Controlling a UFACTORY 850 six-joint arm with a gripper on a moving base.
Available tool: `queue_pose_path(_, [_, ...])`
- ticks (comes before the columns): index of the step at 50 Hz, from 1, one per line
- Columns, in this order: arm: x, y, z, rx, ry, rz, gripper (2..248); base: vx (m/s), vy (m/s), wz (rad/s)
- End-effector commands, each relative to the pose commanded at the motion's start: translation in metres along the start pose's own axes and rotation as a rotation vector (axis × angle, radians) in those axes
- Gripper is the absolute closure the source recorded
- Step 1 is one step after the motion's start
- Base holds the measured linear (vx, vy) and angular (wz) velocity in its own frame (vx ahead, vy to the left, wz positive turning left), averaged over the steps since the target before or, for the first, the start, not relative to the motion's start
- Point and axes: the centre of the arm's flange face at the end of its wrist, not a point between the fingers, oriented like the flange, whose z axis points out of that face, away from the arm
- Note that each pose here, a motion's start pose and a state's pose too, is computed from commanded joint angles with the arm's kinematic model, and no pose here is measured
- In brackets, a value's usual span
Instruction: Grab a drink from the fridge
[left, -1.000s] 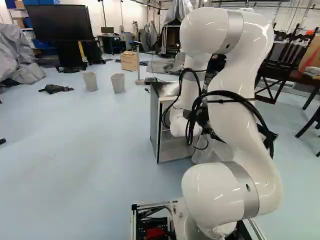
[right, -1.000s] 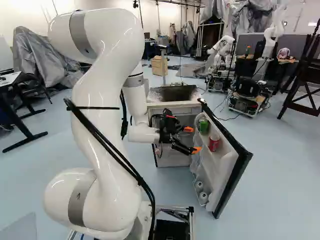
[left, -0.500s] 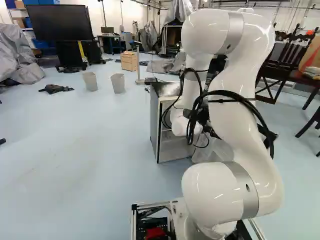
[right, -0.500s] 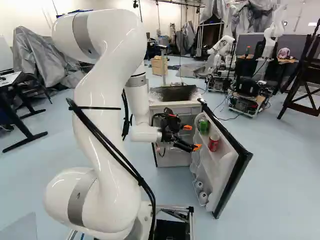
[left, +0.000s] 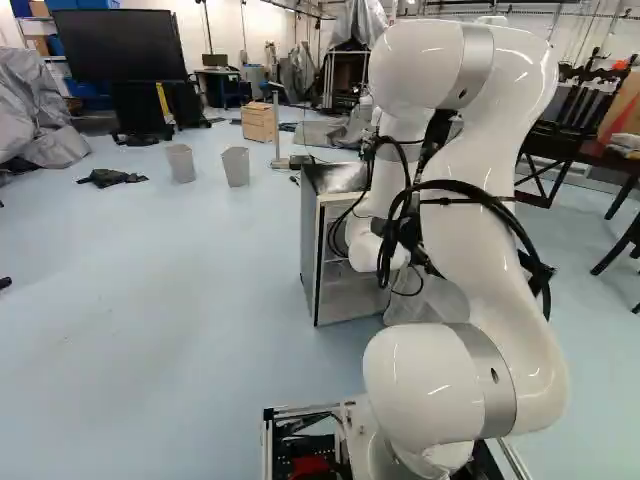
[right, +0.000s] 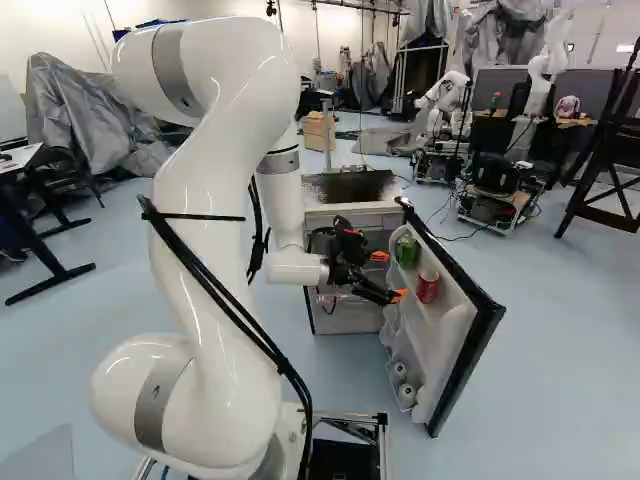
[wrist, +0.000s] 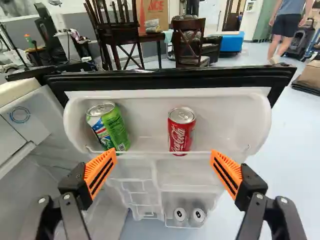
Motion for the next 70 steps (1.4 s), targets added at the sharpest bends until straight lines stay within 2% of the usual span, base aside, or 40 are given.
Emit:
queue_pose_path(42, [0.011, 0.018, 0.03, -0.09, 0.01, 0.036, 3, 0.0, 0.0, 0.0])
queue_pose_path(70, [0.012, 0.018, 0.035, -0.1, 0.012, 0.043, 3, 0.0, 0.0, 0.0])
